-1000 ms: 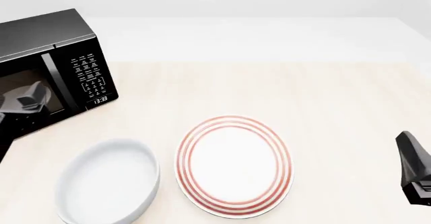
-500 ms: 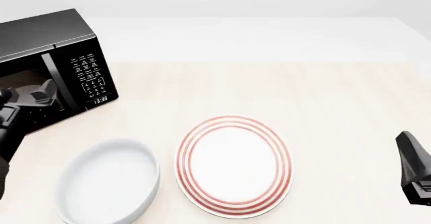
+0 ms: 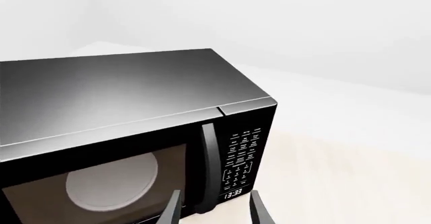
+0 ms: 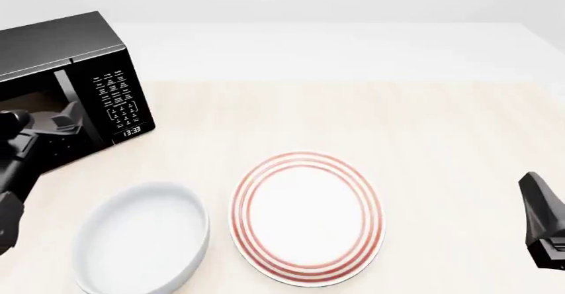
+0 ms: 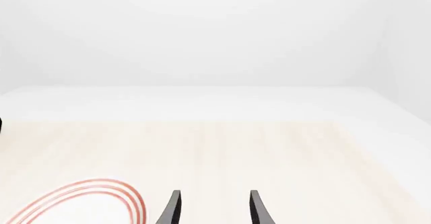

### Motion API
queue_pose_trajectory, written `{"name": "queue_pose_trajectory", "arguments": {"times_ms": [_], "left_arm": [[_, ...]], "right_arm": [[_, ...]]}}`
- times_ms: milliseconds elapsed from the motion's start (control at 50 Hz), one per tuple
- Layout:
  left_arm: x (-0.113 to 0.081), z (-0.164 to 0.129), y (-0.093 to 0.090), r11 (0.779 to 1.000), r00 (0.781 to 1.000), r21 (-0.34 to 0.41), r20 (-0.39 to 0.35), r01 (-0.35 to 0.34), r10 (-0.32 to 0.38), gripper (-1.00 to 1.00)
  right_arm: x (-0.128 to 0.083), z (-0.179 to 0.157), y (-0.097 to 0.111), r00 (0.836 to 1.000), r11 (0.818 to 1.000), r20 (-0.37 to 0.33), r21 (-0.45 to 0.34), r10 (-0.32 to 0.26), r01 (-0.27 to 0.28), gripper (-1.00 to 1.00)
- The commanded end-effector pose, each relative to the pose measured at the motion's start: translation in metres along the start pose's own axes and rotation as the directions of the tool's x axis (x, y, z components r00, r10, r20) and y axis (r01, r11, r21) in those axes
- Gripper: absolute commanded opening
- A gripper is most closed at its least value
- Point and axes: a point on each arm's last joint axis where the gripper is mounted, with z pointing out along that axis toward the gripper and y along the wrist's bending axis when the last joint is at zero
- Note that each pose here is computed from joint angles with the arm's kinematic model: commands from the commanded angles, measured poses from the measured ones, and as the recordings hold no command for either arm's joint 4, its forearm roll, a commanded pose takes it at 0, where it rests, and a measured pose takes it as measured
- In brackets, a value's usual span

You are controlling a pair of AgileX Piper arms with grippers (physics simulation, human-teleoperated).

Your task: Open the microwave.

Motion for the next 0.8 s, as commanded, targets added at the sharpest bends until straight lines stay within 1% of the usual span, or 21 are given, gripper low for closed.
{"name": "queue_pose_trajectory", "arguments": {"times_ms": [20,140,380,800], "left_arm": [[0.001,0.007,-0.001,1.000,1.000,0.005,-0.002,-0.024,0.024,1.00],[0.003,0.012,-0.003,0.999,0.999,0.012,-0.006,-0.033,0.033,1.00],[0.008,0.022,-0.002,1.000,1.000,0.008,-0.020,-0.018,0.019,1.00],[0.014,0.029,0.003,1.000,1.000,-0.008,-0.026,0.002,-0.002,1.00]], "right_arm": [[0.000,0.000,0.000,1.000,1.000,0.000,0.000,0.000,0.000,1.00],[0.000,0.000,0.000,1.000,1.000,0.000,0.000,0.000,0.000,1.00],[0.000,0.000,0.000,1.000,1.000,0.000,0.000,0.000,0.000,1.00],[0.000,0.000,0.000,1.000,1.000,0.000,0.000,0.000,0.000,1.00]]}}
